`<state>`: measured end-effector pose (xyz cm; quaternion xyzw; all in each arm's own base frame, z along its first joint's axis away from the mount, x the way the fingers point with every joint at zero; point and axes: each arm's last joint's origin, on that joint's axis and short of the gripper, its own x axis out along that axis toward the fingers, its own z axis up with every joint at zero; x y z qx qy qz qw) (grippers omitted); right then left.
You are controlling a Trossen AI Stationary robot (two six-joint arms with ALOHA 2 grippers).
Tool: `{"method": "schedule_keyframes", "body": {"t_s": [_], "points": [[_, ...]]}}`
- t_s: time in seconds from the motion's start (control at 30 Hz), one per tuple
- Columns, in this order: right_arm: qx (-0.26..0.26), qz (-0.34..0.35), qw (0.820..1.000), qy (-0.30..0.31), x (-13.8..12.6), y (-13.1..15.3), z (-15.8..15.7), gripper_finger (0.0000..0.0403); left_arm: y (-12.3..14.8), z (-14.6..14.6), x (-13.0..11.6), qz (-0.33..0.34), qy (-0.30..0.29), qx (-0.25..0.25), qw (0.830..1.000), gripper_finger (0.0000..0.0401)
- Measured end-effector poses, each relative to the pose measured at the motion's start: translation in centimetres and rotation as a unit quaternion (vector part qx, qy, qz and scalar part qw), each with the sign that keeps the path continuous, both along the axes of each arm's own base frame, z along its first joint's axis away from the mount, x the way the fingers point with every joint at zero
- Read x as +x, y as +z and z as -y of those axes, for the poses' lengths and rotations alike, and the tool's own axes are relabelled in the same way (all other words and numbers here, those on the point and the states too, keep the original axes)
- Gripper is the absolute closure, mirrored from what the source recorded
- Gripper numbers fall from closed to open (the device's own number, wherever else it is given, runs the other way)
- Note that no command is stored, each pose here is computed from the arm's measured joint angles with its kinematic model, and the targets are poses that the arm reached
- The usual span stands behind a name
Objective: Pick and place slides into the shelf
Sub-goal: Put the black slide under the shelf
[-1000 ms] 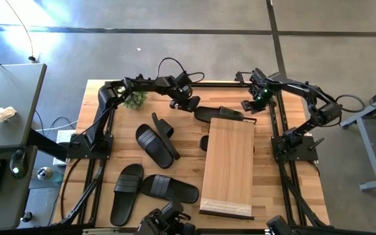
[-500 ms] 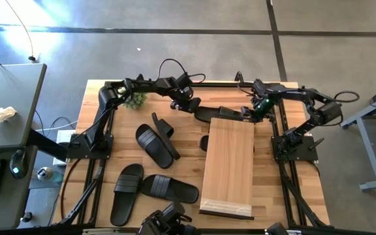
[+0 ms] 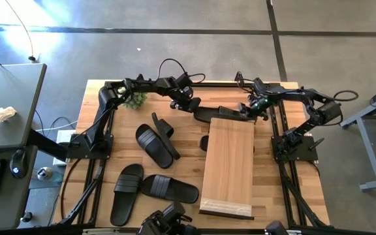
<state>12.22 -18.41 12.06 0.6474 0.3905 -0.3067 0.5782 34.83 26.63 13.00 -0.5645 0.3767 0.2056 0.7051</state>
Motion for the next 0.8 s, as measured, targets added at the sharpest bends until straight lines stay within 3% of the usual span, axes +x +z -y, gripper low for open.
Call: {"method": "schedule_keyframes", "body": {"t_s": [0.8], "points": [[0.010,0.067,0.996,0.057,2.3,-1.1,-0.4,0.0403,-0.5,0.9,-0.6,-0.057,-0.023,0.001,0.998,0.0256]]}}
